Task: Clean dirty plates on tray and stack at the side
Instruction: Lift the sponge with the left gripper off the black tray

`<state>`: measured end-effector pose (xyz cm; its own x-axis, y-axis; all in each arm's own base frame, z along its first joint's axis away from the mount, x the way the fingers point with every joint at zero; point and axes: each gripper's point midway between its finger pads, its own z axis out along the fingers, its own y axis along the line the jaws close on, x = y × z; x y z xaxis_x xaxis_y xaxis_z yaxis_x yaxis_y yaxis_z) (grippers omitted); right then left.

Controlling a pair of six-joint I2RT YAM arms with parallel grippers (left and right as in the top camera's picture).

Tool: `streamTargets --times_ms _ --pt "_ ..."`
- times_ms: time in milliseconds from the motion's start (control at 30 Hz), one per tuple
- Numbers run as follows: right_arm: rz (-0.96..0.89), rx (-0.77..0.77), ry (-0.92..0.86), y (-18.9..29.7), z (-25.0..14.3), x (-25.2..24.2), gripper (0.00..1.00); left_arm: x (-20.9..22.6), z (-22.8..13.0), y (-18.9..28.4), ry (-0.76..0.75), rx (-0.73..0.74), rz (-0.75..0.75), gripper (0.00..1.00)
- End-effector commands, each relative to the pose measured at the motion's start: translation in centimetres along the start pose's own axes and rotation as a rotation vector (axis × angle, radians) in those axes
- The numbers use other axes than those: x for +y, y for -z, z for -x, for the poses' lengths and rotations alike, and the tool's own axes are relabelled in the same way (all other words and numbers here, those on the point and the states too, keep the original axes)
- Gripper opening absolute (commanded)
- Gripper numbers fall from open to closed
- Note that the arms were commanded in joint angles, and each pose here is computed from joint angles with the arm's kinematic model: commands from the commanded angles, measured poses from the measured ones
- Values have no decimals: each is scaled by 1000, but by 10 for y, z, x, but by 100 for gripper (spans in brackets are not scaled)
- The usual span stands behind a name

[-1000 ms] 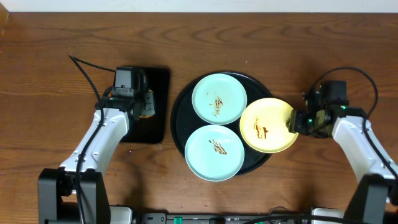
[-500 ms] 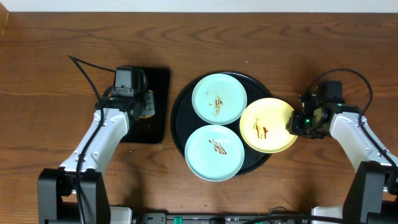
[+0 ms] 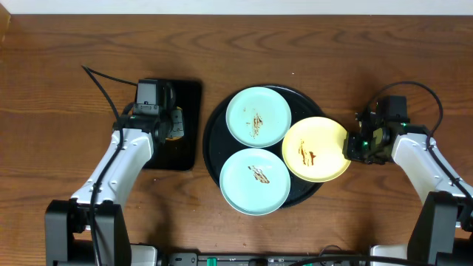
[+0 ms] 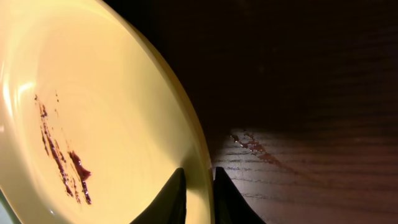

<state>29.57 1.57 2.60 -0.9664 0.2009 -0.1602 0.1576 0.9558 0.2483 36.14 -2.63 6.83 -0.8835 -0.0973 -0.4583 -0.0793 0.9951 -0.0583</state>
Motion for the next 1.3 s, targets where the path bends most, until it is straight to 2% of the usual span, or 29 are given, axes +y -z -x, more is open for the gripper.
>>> streamTargets --times_ms 0,167,600,800,1100,1267 --pt "5 -15 -2 3 7 1 9 -4 5 4 3 -14 -14 8" --pt "5 -15 -2 3 7 1 1 -4 5 4 3 -14 -14 7" --pt "5 -15 -2 3 7 1 1 -5 12 6 4 -40 -18 7" --pt "5 -15 -2 3 7 1 1 -8 32 24 5 -135 -35 7" --pt "5 -15 -2 3 7 1 1 -13 74 84 6 -376 -75 8" --pt "5 -15 -2 3 7 1 1 -13 78 93 8 -405 -77 7"
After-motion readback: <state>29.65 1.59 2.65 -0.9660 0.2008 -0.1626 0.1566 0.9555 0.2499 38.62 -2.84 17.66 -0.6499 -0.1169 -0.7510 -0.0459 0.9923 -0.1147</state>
